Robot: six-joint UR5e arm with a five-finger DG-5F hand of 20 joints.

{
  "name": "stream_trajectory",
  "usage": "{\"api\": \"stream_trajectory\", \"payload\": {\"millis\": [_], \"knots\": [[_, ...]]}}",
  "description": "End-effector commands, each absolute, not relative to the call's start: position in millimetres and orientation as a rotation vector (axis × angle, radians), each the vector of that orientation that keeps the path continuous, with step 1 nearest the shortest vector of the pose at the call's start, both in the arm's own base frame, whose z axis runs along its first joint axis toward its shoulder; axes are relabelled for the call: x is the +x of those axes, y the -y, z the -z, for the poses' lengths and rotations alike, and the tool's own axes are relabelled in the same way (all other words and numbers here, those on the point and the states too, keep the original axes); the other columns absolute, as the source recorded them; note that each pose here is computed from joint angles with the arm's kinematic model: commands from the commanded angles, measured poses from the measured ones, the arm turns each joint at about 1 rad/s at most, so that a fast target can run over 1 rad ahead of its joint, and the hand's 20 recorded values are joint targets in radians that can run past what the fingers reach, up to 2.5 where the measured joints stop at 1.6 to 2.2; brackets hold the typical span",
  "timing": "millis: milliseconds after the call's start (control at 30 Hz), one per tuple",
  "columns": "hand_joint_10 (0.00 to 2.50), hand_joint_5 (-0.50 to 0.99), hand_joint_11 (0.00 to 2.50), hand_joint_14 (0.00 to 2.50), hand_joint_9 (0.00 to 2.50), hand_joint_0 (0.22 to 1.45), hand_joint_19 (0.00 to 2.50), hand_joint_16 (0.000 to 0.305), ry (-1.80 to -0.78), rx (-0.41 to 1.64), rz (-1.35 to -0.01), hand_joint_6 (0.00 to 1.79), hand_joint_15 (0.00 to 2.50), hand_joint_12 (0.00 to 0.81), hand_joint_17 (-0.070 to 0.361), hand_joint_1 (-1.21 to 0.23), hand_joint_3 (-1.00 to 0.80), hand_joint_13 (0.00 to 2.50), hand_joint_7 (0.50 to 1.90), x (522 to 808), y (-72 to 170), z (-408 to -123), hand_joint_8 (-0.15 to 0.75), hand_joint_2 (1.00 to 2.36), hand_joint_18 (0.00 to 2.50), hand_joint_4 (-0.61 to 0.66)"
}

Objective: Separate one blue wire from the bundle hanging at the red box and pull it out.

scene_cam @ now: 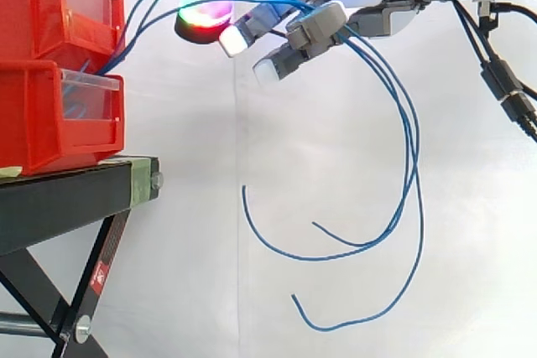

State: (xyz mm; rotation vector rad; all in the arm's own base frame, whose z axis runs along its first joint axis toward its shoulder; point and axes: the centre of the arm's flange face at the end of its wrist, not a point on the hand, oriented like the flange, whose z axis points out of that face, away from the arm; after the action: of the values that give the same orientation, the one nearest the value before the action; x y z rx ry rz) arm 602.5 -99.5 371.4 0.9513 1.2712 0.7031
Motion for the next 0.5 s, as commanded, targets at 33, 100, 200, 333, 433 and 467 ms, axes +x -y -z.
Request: {"api": "stream_trajectory", "payload": {"millis": [33,100,200,333,433,467], "knots": [[0.02,-0.18,0.71,0.00,0.89,0.60,0.48,0.056,-1.260,0.982,-0.730,0.86,1.53,0.385,0.125,-0.81,-0.15,1.59,0.87,602.1,99.3,-370.6,0.366,1.02,0.84,0.22],[0.02,-0.19,0.71,0.00,0.88,0.60,0.48,0.056,-1.258,0.997,-0.743,0.86,1.53,0.392,0.126,-0.82,-0.15,1.59,0.86,601.7,98.4,-370.0,0.368,1.02,0.83,0.22],[0.02,-0.19,0.71,0.00,0.86,0.59,0.49,0.055,-1.263,1.012,-0.748,0.87,1.53,0.385,0.124,-0.83,-0.16,1.57,0.87,600.3,98.6,-368.3,0.361,1.02,0.82,0.22],[0.02,-0.20,0.71,0.00,0.84,0.59,0.48,0.056,-1.269,1.021,-0.749,0.87,1.53,0.386,0.126,-0.85,-0.19,1.56,0.86,599.4,98.7,-367.8,0.358,1.02,0.81,0.23],[0.02,-0.20,0.72,0.00,0.82,0.59,0.48,0.057,-1.272,1.031,-0.752,0.87,1.52,0.390,0.128,-0.87,-0.22,1.55,0.86,598.6,98.8,-367.1,0.358,1.02,0.81,0.23],[0.02,-0.20,0.72,0.00,0.82,0.58,0.48,0.057,-1.269,1.035,-0.756,0.87,1.53,0.385,0.128,-0.87,-0.22,1.54,0.85,598.6,98.8,-367.1,0.358,1.02,0.81,0.24]]}}
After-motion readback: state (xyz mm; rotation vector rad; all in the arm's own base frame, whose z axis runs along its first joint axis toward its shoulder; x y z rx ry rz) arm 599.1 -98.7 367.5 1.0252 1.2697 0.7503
